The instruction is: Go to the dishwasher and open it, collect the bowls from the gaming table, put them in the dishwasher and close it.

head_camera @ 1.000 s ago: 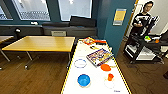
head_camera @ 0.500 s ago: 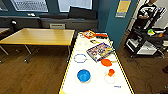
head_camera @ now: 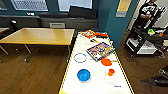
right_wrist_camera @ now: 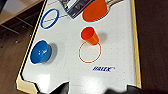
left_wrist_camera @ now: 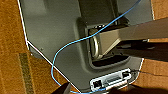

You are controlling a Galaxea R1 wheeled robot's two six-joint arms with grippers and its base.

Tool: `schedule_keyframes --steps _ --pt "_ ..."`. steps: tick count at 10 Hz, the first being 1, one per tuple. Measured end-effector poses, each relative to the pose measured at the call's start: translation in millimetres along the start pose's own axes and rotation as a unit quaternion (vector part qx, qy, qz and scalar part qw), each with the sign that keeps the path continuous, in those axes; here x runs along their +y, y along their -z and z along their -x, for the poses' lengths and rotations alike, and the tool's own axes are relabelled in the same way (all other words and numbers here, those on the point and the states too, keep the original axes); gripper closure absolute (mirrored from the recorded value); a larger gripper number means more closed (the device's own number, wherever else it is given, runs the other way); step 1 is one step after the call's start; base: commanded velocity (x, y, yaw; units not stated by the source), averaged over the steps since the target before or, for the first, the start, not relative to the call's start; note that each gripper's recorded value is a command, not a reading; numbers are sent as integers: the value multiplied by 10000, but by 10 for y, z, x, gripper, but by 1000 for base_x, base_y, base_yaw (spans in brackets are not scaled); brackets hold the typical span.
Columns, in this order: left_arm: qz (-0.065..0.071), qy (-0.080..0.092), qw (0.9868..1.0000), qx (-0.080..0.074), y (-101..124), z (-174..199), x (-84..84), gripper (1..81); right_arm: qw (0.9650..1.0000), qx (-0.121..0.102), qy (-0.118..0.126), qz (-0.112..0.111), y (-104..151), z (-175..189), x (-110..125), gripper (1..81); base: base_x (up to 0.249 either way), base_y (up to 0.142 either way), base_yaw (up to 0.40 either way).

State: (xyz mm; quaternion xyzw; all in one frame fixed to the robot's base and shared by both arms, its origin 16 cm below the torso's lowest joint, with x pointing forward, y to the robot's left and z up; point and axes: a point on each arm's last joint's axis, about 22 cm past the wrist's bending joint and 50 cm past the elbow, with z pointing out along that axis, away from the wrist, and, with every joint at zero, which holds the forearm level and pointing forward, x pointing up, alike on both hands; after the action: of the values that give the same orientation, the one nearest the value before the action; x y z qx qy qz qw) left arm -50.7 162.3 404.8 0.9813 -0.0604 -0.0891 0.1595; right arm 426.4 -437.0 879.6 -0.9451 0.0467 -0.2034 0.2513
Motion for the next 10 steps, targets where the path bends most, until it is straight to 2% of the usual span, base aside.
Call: schedule_keyframes --steps 1,4,5,6,7,10 --pt "-1 12 10000 0 0 0 -2 10 9999 48 -97 126 -28 -173 110 10 0 0 0" --pt "-9 63 10000 -3 1 -2 -10 10 9983 -5 -408 424 -221 -322 444 10 0 0 0" --pt "-11 73 10000 -5 1 0 -12 10 9976 46 -475 501 -244 -373 539 10 0 0 0" --pt "-13 81 10000 -4 2 -3 -13 10 9968 202 -537 560 -241 -462 630 10 0 0 0" --pt "-12 83 10000 1 1 -15 -12 10 9960 432 -554 546 -266 -596 659 10 0 0 0" --pt "-15 121 9999 44 0 -92 -18 10 9962 507 -537 467 -606 -813 591 10 0 0 0"
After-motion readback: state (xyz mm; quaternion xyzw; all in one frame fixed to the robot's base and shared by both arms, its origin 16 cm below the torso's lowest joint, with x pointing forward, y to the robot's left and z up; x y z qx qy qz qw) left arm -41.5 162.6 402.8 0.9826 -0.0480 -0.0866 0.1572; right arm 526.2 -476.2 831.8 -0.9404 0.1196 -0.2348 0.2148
